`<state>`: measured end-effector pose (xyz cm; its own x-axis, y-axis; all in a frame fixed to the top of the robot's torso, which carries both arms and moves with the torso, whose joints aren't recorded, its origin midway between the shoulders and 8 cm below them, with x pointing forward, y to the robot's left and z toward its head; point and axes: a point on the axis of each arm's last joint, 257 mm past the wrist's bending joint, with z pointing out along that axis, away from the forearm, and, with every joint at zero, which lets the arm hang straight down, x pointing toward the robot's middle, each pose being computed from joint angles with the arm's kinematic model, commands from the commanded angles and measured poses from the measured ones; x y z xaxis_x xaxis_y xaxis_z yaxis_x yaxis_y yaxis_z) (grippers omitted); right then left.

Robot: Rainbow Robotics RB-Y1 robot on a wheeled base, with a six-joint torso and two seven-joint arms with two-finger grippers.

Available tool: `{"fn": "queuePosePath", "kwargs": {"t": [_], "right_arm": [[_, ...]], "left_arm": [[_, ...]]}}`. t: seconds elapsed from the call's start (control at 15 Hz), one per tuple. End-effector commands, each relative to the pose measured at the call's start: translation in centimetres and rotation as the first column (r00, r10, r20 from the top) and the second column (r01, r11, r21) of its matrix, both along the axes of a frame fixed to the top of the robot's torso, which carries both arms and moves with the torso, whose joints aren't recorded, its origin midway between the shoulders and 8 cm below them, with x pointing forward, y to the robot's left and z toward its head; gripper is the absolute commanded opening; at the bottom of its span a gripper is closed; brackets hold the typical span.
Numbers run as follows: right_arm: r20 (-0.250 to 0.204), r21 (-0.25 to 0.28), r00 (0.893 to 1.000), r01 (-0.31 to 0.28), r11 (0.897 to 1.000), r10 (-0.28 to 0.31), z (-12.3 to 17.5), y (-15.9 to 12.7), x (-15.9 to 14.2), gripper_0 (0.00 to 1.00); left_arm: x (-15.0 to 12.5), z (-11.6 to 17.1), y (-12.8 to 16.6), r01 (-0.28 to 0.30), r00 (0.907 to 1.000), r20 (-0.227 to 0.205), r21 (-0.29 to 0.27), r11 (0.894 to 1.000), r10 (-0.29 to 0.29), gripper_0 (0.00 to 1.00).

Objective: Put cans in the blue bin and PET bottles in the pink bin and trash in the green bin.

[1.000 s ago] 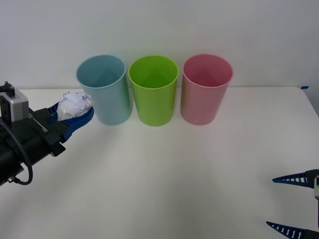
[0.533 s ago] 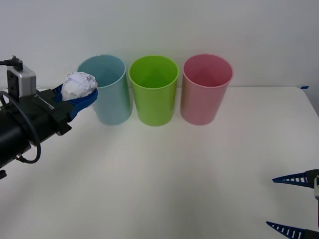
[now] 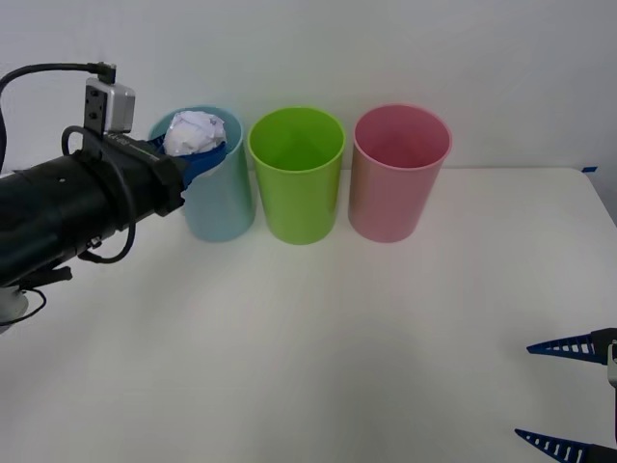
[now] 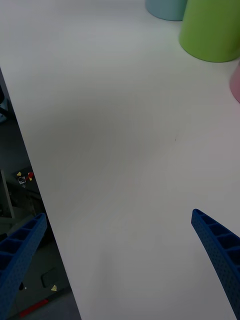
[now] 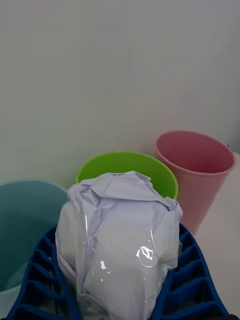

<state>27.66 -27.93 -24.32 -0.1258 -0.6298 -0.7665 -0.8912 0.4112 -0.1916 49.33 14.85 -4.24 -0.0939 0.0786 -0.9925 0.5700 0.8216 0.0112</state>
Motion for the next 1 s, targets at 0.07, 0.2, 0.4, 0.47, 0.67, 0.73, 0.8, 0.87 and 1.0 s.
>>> {"fn": "queuePosePath", "kwargs": {"t": [0.07, 0.2, 0.4, 0.47, 0.67, 0.73, 0.8, 0.87, 1.0], "right_arm": [[0.0, 0.0, 1.0, 0.0, 1.0, 0.0, 0.0, 0.0, 0.0, 1.0], [0.0, 0.0, 1.0, 0.0, 1.0, 0.0, 0.0, 0.0, 0.0, 1.0], [0.0, 0.0, 1.0, 0.0, 1.0, 0.0, 0.0, 0.0, 0.0, 1.0], [0.0, 0.0, 1.0, 0.0, 1.0, 0.0, 0.0, 0.0, 0.0, 1.0], [0.0, 0.0, 1.0, 0.0, 1.0, 0.0, 0.0, 0.0, 0.0, 1.0], [0.0, 0.0, 1.0, 0.0, 1.0, 0.0, 0.0, 0.0, 0.0, 1.0], [0.0, 0.0, 1.0, 0.0, 1.0, 0.0, 0.0, 0.0, 0.0, 1.0], [0.0, 0.0, 1.0, 0.0, 1.0, 0.0, 0.0, 0.0, 0.0, 1.0], [0.0, 0.0, 1.0, 0.0, 1.0, 0.0, 0.0, 0.0, 0.0, 1.0]], "left_arm": [[2.6, 0.2, -1.3, -0.009, 0.9997, -0.021, -0.001, 1.0, 0.009, 0.0], [3.8, 0.1, -2.4, -0.023, 0.999, -0.039, 0.019, 1.0, 0.023, 0.0], [4.6, 0.4, -4.0, -0.041, 0.9962, -0.076, 0.031, 0.999, 0.043, 0.0], [4.9, 0.5, -4.6, -0.039, 0.9947, -0.094, 0.029, 0.999, 0.042, 0.0], [7.1, 0.9, -5.8, -0.06, 0.9923, -0.107, 0.015, 0.998, 0.061, 0.0], [7.9, 1.0, -6.0, -0.072, 0.9911, -0.112, 0.007, 0.997, 0.072, 0.0], [8.4, 1.1, -6.3, -0.075, 0.9906, -0.115, 0.002, 0.997, 0.075, 0.0], [8.9, 1.1, -6.6, -0.075, 0.9897, -0.122, 0.01, 0.997, 0.076, 0.0], [9.4, 1.0, -7.2, -0.078, 0.9848, -0.153, 0.023, 0.997, 0.081, 0.0]]}}
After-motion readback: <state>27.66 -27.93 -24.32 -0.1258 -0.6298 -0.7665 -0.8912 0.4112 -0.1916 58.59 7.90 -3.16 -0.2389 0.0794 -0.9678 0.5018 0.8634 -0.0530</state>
